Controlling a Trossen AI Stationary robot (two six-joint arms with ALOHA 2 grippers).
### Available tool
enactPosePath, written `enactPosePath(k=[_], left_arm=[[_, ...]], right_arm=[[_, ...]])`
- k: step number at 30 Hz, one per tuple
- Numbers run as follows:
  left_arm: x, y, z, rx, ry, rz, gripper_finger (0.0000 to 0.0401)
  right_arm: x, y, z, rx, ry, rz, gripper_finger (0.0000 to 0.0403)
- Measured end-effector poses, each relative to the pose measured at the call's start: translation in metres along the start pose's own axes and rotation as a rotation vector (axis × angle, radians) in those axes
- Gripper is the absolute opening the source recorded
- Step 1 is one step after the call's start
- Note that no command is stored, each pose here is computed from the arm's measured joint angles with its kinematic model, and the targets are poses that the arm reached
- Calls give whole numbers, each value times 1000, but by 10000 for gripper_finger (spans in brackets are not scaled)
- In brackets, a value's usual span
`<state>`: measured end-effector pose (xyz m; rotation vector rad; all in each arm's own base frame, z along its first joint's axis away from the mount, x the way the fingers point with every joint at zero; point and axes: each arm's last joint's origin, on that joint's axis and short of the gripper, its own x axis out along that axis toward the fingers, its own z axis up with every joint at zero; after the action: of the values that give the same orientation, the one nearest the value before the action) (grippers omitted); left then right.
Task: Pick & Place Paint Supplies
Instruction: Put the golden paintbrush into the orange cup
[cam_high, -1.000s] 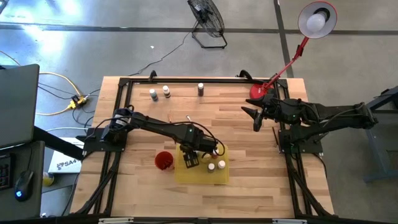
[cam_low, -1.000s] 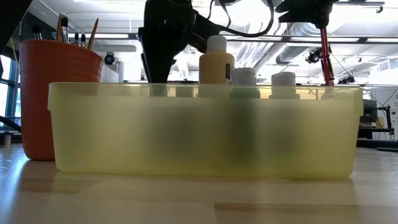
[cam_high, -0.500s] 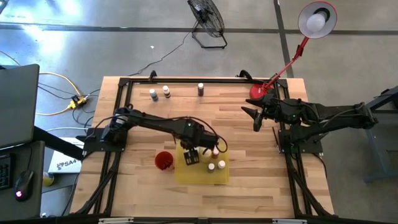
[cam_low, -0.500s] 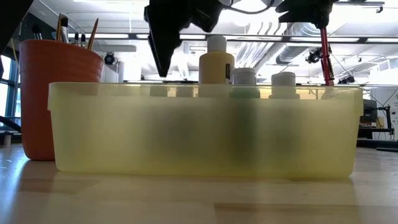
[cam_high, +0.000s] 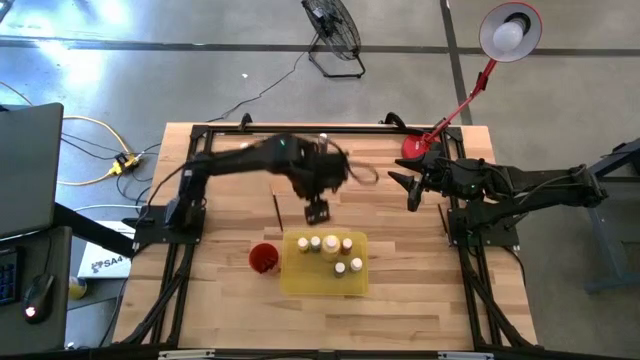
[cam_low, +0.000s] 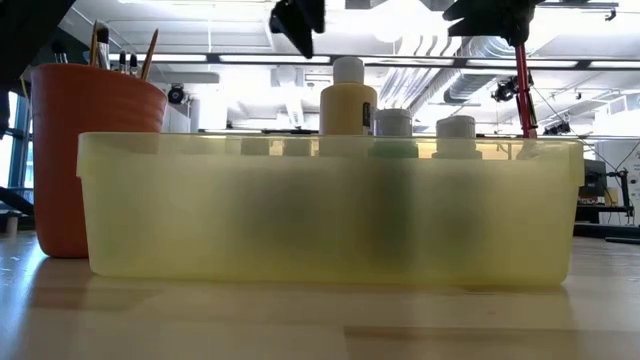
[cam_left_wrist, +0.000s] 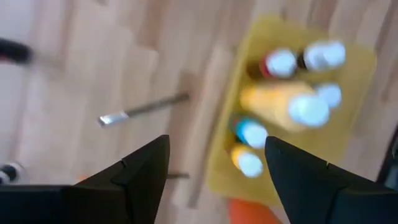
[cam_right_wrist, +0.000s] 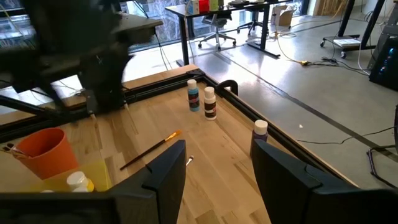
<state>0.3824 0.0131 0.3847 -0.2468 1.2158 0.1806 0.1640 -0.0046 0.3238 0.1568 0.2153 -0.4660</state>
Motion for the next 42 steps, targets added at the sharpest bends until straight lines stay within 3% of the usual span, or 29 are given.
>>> enactPosePath(k=[3, 14, 21, 28, 31, 35, 42], left_arm=[[-12, 20, 3, -17, -81, 26, 259], [-45, 86, -2, -135, -170, 378, 247], [-55, 104, -12, -153, -126, 435, 176], [-35, 96, -23, -123, -40, 426, 89], [-25, 93, -39, -106, 16, 427, 51], [-25, 93, -66, -108, -33, 420, 8], [-37, 111, -130, -172, -241, 408, 11]], right_arm=[[0, 0, 0, -1, 1, 0, 174], [0, -1, -2, -36, 23, -5, 174], [0, -1, -6, -44, 54, -12, 174], [0, -1, -5, -1, 50, -12, 174], [0, -1, -5, 2, 49, -12, 174], [0, -1, -5, 1, 48, -16, 174], [0, -4, -4, -2, 25, -102, 174]])
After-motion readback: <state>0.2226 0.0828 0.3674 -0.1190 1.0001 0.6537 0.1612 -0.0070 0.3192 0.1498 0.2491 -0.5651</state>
